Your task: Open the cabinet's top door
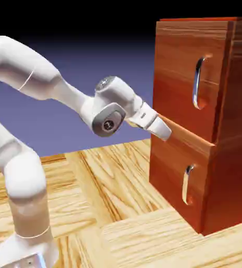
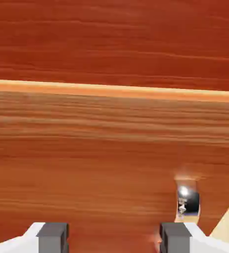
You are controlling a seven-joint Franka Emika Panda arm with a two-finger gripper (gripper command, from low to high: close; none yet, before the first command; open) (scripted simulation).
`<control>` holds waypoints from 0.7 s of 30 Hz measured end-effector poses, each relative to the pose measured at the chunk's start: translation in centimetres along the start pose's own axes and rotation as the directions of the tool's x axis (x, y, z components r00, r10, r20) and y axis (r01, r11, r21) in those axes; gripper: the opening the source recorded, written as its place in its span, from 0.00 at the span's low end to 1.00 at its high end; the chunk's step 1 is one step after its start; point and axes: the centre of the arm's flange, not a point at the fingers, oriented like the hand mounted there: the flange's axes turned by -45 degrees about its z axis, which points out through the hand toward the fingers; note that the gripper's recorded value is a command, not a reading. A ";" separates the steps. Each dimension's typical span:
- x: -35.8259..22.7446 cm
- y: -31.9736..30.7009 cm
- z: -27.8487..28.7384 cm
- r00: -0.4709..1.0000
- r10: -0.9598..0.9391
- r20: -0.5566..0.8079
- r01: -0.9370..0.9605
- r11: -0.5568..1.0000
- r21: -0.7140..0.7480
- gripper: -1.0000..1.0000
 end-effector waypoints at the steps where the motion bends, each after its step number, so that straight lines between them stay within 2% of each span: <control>1: 0.4 -0.2 -0.3 1.000 -0.004 -0.012 0.004 1.000 0.001 0.50; 21: 6.2 -2.6 -6.8 0.965 -0.045 -0.260 0.044 0.999 -0.009 0.50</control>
